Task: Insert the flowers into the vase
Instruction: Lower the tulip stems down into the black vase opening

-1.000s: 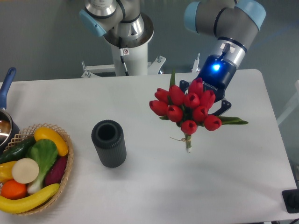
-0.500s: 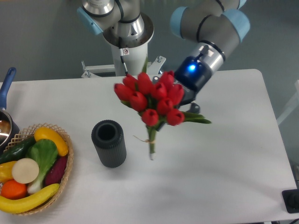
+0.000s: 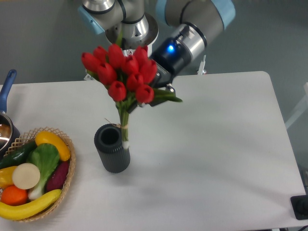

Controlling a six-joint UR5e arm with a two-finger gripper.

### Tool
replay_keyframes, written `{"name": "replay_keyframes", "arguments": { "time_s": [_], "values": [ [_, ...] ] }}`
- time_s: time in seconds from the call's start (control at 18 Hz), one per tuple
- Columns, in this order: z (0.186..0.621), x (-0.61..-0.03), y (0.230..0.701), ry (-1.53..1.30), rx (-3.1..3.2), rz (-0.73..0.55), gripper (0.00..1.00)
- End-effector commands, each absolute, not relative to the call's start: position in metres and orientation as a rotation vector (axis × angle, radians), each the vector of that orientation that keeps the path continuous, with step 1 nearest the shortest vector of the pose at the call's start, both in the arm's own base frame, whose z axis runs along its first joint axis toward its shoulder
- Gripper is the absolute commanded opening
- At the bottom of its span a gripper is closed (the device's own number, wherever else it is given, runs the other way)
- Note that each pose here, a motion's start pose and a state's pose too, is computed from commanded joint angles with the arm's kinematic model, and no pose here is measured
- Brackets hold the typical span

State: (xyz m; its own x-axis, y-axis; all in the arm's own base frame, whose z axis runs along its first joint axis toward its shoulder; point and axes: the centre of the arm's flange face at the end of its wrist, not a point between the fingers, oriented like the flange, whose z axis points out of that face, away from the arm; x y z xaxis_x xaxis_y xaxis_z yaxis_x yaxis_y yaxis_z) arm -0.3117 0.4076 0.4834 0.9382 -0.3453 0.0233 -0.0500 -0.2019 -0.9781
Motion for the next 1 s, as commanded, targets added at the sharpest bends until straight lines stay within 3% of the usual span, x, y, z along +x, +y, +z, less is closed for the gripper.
{"name": "replay_keyframes", "arguments": {
  "time_s": [1.0],
  "values": [
    [0.439, -0.303, 0.413, 0.258, -1.796, -0.354, 0.40]
  ]
}}
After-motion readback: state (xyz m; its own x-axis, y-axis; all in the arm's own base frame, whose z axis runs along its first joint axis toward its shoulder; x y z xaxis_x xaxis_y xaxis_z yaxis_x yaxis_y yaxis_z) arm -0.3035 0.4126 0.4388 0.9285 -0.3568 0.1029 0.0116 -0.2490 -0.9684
